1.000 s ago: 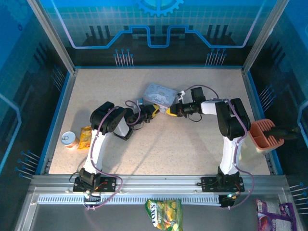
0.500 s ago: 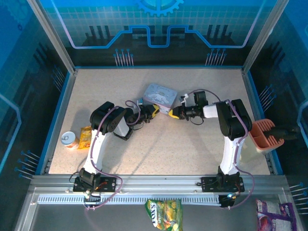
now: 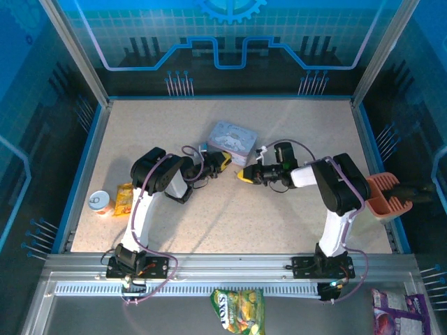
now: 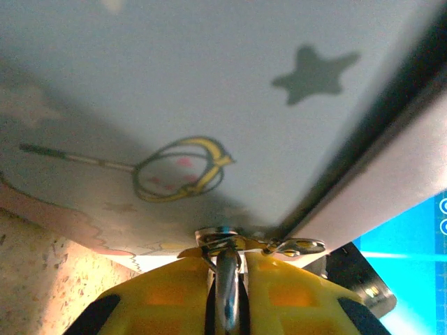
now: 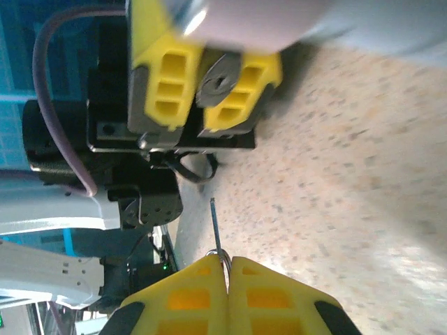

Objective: Unlock the padlock with the key

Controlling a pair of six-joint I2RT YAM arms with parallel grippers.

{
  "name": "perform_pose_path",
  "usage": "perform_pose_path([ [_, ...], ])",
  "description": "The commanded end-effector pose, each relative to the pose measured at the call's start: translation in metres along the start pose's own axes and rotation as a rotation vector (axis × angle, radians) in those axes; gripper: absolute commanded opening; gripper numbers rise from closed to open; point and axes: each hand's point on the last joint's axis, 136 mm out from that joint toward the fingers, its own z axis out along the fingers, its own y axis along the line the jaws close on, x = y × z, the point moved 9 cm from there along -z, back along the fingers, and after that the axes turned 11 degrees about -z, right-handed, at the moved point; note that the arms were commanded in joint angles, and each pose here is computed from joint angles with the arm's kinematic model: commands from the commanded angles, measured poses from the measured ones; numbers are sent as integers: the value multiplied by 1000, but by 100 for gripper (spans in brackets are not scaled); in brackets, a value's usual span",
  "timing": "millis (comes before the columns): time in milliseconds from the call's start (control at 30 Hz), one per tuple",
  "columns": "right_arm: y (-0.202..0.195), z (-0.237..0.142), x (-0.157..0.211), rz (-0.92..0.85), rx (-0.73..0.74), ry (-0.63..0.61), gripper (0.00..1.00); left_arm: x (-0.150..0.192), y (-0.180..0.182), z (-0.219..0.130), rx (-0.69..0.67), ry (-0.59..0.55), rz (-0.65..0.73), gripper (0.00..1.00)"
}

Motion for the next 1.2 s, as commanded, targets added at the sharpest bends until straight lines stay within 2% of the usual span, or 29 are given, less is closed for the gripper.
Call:
perform_pose_path([
  [0, 8, 4, -1, -2, -4, -10, 0, -2, 86, -29, -316, -61, -243, 0],
  [300, -5, 7, -21, 55, 10, -33, 0, -1, 91, -29, -328, -32, -222, 0],
  [467, -16, 8, -21, 93, 48, -32, 0, 1, 91, -29, -330, -14, -207, 0],
  [1167, -18, 21, -32, 116, -29, -72, 0, 6, 92, -29, -338, 6, -200, 0],
])
